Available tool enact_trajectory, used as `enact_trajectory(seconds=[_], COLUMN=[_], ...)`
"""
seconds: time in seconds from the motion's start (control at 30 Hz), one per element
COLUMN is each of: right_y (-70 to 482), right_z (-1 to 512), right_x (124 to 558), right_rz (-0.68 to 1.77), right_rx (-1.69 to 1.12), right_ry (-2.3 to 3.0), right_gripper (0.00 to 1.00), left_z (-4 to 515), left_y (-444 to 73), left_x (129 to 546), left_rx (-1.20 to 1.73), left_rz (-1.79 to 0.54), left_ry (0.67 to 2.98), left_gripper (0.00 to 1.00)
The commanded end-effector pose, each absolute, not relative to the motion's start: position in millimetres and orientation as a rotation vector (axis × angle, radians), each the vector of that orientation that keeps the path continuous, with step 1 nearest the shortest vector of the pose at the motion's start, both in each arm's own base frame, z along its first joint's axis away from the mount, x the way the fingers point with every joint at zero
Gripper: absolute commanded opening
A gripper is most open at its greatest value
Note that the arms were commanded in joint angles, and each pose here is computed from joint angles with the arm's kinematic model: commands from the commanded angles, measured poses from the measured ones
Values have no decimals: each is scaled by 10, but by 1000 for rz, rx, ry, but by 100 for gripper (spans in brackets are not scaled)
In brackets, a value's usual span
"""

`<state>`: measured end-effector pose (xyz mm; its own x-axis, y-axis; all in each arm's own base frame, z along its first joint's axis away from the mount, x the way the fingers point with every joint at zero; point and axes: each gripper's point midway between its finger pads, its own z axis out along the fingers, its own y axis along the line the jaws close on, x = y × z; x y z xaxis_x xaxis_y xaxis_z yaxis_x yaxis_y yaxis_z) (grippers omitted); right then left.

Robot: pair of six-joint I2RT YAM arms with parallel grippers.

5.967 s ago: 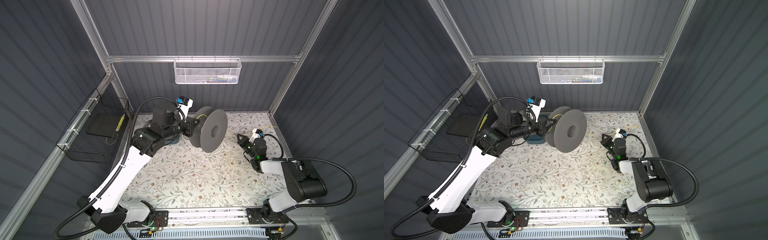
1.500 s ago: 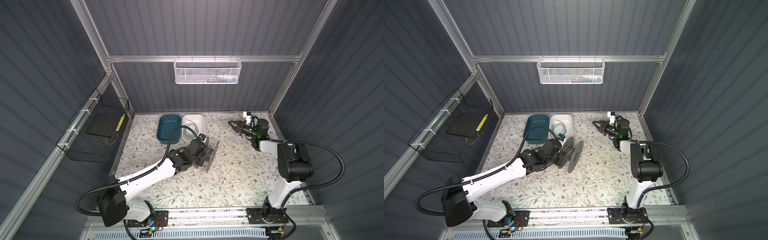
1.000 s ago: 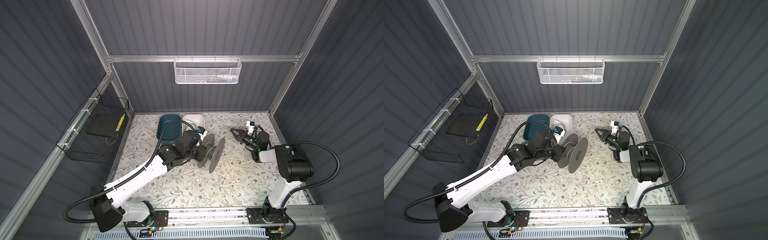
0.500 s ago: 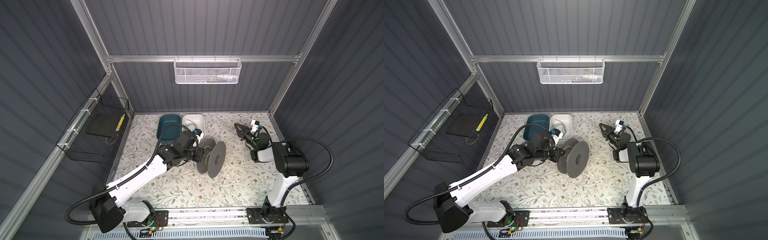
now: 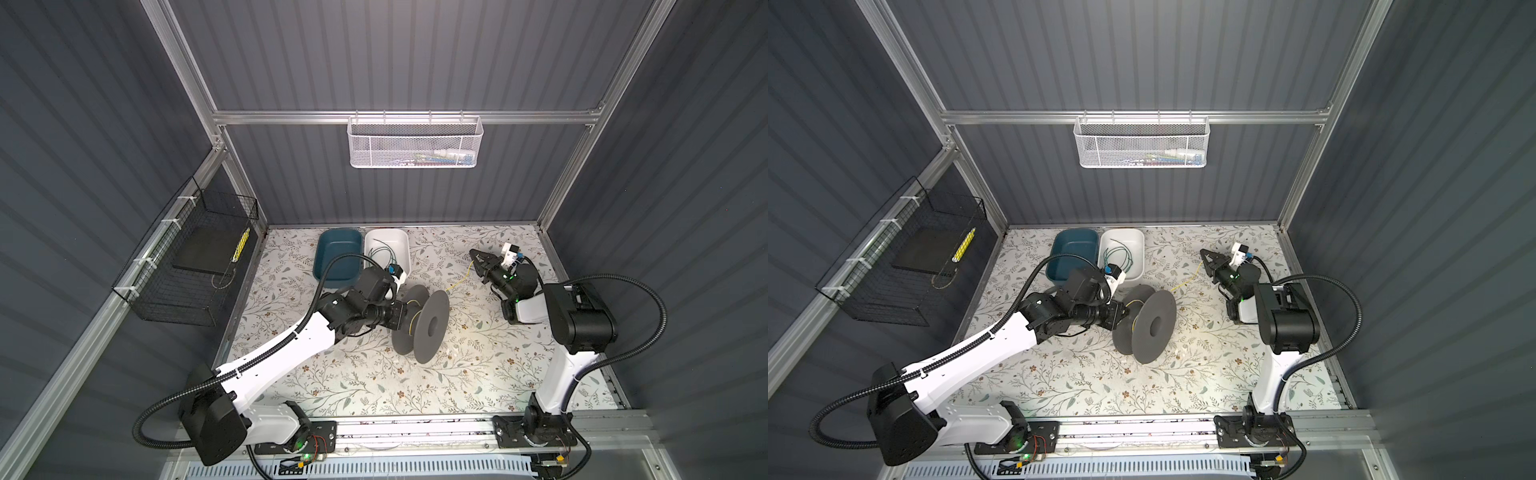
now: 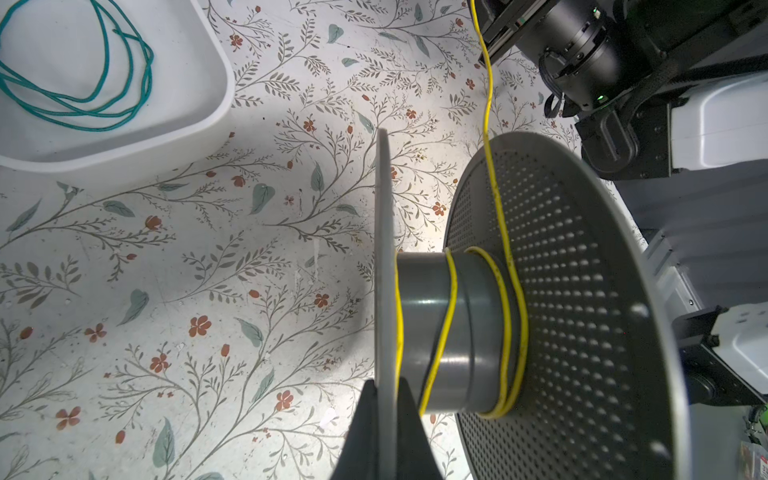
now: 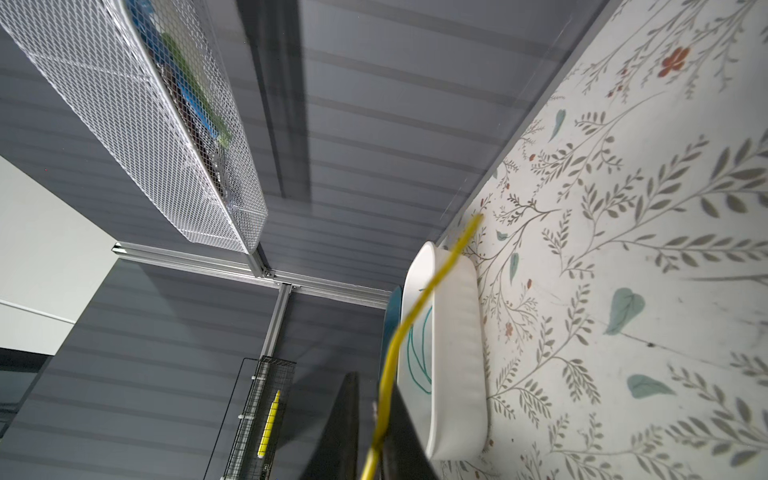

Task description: Wrap the cables

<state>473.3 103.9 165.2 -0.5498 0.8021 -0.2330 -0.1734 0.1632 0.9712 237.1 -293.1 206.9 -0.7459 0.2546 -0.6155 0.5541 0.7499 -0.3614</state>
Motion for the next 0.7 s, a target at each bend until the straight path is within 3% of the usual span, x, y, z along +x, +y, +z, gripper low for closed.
enact_trajectory(seconds=[0.0,0.27,0.67], right_y=[877,823,1051], right_z=[1793,1733,1213], right_x=[4833,4872,4340], right_rz=[1455,1345,1297], right_rx=[606,565,612], right_ry=[1586,1675,1711], right_gripper=[3,0,0], left_z=[2219,2375,3532], left_y=[-2957,-2859,-2945], left_x=[2304,2263,2750], left_rx=[632,606,299], left_rz=[-779,-782,-967], left_ry=[2357,2323,2002], left_gripper=[0,0,0])
